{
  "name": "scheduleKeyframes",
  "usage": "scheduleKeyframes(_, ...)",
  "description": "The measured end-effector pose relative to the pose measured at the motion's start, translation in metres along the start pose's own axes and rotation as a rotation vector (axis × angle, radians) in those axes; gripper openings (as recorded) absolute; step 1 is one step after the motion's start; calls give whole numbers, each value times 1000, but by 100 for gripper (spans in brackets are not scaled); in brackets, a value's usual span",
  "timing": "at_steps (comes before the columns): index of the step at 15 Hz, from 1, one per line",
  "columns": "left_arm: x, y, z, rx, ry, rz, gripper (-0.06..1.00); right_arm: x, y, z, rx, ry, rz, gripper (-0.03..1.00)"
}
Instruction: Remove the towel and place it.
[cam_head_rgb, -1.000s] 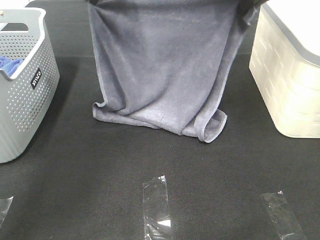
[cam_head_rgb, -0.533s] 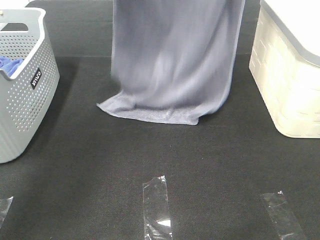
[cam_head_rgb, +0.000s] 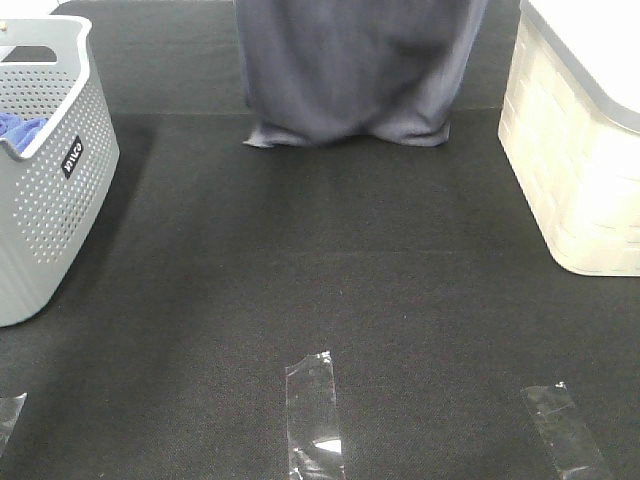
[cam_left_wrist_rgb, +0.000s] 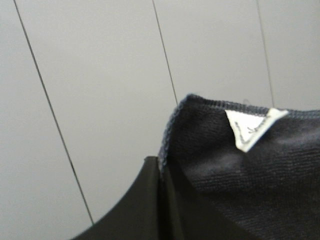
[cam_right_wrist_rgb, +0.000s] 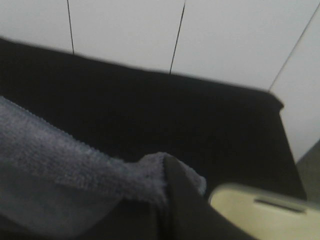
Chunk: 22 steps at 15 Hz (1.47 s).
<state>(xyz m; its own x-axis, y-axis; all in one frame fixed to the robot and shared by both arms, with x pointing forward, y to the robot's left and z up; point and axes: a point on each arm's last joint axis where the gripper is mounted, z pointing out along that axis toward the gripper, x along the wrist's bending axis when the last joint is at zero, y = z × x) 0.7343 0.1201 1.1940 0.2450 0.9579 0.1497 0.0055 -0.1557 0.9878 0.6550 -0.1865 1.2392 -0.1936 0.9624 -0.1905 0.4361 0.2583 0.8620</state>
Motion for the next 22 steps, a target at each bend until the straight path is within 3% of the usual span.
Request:
scheduleKeyframes(3,-5,-58,2,470,5,-80,0,17,-48,43,380,66,10,0)
scheduleKeyframes(5,-6,-74,-8,676,7,-99,0,25,-58,52,449,126,39,0)
scheduleKeyframes(7,-7,-83,-16,810,10,-105,0,33,-67,58,491,177,60,0)
scheduleKeyframes(9,-9,-91,-17,865,1,-112,0,38,-83,67,560,201,64,0)
scheduleKeyframes(13,-24,-117,-23,992,-89,-126,0,47,-118,71,705,237,70,0)
scheduleKeyframes(18,-33,-155,-64,1219,-114,-84,0,49,-147,40,821,282,85,0)
scheduleKeyframes(22,-53,-149,-105,1276,-168,-39,0,47,-176,9,910,288,83,0)
